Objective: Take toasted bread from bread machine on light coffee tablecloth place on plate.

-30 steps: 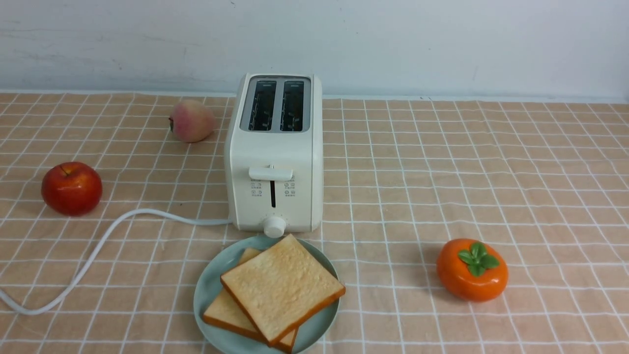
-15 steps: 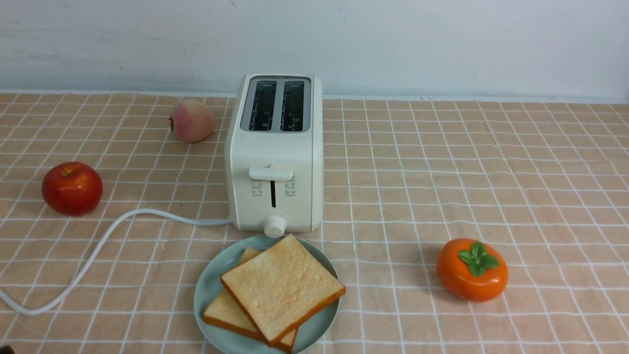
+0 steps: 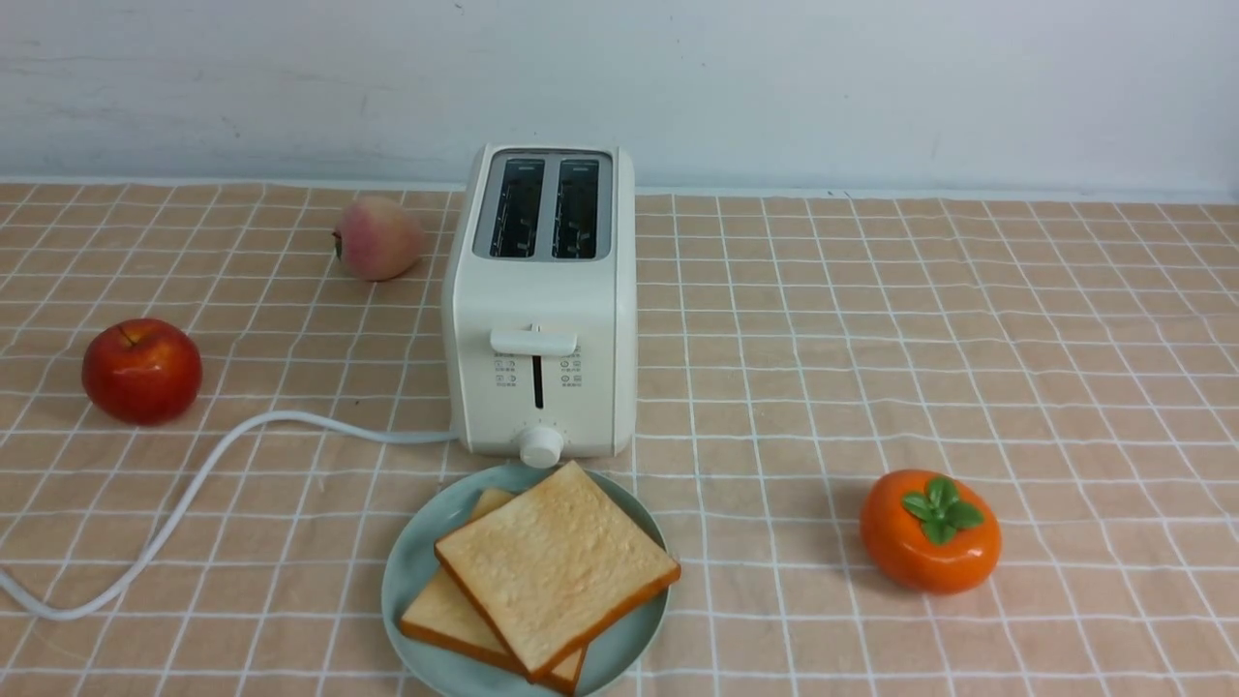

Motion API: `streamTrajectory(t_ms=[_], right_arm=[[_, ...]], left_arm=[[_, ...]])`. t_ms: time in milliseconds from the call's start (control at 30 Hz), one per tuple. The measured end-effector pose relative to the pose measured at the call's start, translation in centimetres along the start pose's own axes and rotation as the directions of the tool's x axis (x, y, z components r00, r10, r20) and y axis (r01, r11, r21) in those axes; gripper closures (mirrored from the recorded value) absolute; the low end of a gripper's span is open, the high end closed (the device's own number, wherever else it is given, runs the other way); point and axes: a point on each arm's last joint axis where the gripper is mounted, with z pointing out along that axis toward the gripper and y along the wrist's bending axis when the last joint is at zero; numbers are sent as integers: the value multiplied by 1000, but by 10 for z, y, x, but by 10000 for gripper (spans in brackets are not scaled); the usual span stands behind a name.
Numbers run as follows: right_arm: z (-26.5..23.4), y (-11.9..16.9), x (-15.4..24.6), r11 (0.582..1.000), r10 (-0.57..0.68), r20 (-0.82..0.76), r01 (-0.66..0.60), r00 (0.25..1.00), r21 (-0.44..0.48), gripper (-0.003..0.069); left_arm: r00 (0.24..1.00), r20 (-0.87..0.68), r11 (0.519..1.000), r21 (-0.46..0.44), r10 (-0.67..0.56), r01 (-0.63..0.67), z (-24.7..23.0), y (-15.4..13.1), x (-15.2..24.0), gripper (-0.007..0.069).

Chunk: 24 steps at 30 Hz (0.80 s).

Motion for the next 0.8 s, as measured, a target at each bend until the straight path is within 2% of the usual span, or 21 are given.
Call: streamTrajectory(t_ms=[633,800], right_arm=[[0,0,0,1000,-3,0,3,1000,0,578],[1,-2,8,997,-82,-24,82,996,12,573]], left_arm=[[1000,0,1000,0,2,-2,0,0,0,587],[1000,0,1000,0,2,-2,0,0,0,582]])
